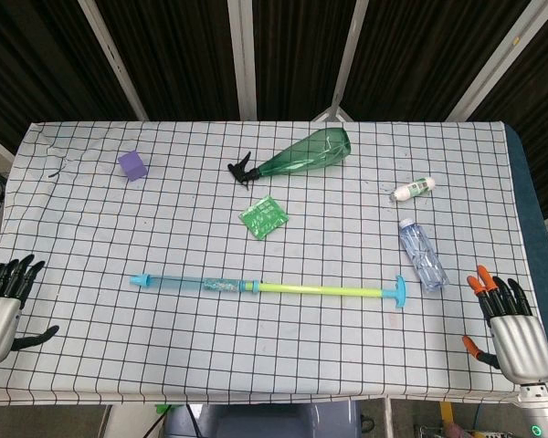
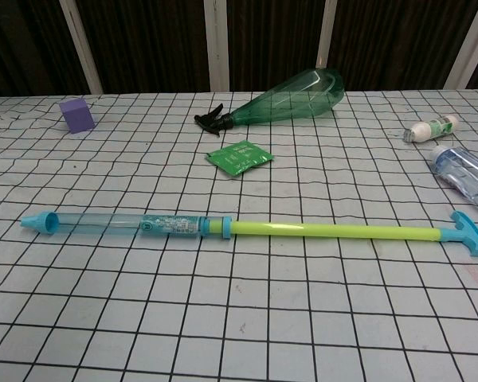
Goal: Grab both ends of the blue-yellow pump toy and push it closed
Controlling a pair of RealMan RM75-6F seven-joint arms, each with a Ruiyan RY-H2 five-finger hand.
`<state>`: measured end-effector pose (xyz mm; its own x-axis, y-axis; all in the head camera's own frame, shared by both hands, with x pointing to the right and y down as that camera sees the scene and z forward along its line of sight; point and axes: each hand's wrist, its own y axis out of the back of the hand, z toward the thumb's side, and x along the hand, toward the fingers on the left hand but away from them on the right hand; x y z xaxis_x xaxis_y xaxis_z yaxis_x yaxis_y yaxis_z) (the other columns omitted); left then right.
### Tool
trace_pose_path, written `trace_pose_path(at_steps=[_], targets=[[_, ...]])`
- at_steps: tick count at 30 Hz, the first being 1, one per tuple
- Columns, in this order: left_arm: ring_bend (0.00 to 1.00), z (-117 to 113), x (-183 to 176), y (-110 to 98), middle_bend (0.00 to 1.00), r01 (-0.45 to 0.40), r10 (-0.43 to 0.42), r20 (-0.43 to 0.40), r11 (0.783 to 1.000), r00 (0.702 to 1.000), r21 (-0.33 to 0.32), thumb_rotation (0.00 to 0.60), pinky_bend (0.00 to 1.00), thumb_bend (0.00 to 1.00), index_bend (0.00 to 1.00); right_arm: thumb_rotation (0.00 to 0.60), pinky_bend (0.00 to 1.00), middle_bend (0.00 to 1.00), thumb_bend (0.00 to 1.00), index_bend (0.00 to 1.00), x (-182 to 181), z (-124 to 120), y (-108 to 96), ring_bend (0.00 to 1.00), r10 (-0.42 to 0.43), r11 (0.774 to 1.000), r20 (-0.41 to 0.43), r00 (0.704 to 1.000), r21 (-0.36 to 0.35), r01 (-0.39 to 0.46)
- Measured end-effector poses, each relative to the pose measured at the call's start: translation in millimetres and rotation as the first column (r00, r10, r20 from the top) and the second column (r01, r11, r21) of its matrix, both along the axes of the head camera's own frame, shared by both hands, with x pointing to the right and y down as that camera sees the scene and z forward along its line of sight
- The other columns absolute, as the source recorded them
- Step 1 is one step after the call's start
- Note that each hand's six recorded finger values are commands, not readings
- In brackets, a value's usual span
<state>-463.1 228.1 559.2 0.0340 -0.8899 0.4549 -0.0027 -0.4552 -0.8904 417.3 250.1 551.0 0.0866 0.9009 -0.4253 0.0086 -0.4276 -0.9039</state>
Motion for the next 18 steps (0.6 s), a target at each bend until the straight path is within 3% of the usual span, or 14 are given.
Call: trace_pose_path(at_steps=[18], targets=[[0.00, 0.7, -2.5, -1.4, 0.00, 0.012, -0.012, -0.006, 1.000, 1.000, -0.008, 0.600, 0.00, 0.00, 0.00, 0.600, 0.00, 0.00, 0.27, 0.00, -4.3, 1.8, 1.4, 0.00, -0.003, 1.000, 0.020, 1.000, -0.011, 0.003]])
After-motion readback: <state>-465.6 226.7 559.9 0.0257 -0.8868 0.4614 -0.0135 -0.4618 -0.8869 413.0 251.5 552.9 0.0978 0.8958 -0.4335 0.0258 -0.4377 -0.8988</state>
